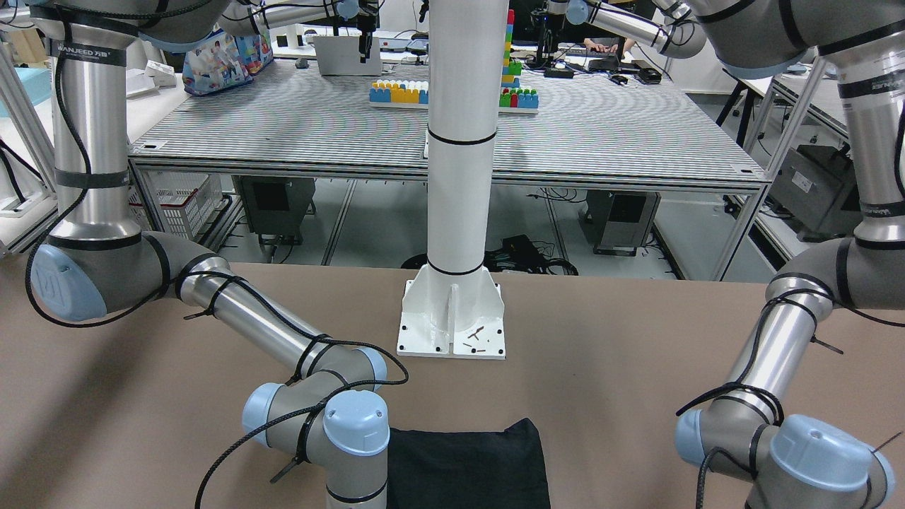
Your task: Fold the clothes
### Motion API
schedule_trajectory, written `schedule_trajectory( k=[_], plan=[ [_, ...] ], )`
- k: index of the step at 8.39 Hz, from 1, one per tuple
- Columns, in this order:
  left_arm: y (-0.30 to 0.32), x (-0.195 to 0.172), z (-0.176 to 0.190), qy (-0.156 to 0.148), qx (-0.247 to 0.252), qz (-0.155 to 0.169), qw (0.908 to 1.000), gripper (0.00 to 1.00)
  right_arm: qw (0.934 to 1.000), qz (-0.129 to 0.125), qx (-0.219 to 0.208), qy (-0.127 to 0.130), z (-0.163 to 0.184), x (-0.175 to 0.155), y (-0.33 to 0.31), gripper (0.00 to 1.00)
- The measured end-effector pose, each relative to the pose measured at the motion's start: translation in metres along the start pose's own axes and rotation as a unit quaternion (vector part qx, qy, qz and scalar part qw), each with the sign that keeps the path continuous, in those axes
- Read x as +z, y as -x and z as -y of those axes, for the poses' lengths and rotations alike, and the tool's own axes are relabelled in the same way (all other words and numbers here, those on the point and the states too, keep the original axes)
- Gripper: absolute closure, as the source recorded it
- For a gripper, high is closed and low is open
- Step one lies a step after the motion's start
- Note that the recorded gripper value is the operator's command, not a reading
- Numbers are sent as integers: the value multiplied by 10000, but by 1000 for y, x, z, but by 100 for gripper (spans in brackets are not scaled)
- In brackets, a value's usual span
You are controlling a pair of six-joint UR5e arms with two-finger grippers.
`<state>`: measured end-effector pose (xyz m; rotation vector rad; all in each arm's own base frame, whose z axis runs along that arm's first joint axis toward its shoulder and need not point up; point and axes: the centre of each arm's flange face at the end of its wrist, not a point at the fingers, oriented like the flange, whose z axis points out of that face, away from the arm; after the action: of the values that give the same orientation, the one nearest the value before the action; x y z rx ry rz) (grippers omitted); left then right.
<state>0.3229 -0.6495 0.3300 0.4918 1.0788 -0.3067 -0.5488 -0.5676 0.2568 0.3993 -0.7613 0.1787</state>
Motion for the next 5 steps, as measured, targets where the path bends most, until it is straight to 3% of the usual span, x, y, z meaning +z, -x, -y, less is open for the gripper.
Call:
schedule_trajectory(
  k=[5],
  plan=[
    [-1,4,1,-16,-1,38,10000,0,9996,-255,-104,-41,11,21,-20,6]
  ],
)
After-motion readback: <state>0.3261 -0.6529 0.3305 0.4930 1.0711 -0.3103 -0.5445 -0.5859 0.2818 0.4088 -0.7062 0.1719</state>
